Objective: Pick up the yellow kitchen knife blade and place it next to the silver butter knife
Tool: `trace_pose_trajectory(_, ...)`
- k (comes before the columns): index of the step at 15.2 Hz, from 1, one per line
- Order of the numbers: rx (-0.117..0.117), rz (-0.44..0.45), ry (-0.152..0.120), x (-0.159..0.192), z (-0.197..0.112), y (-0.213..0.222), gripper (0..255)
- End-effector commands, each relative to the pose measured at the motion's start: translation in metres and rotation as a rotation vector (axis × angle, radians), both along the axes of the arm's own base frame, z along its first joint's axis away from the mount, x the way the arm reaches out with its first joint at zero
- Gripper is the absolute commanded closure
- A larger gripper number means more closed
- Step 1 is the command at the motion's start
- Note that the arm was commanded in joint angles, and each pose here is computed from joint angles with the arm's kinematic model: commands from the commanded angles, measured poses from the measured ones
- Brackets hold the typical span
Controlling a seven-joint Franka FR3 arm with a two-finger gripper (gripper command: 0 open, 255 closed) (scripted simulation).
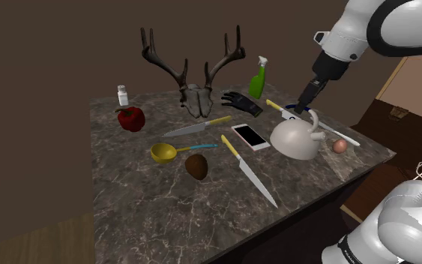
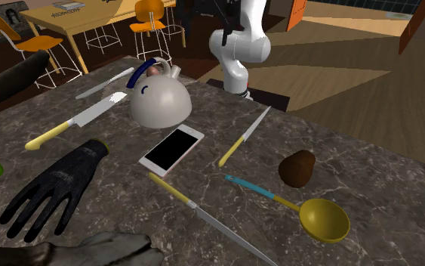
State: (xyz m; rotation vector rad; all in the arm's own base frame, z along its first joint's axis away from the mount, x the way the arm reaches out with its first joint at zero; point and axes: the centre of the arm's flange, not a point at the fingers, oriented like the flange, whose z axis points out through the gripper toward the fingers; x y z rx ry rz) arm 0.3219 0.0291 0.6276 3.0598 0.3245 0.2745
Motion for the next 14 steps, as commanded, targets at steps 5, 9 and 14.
trace_pose_trajectory(5, -0.012, 0.153, 0.025, 0.052, -0.018, -0.005, 0)
trace_pose_trajectory(9, -0.024, 0.306, 0.051, 0.105, -0.038, -0.003, 0)
trace_pose_trajectory(14, -0.039, 0.497, 0.083, 0.168, -0.064, 0.011, 0)
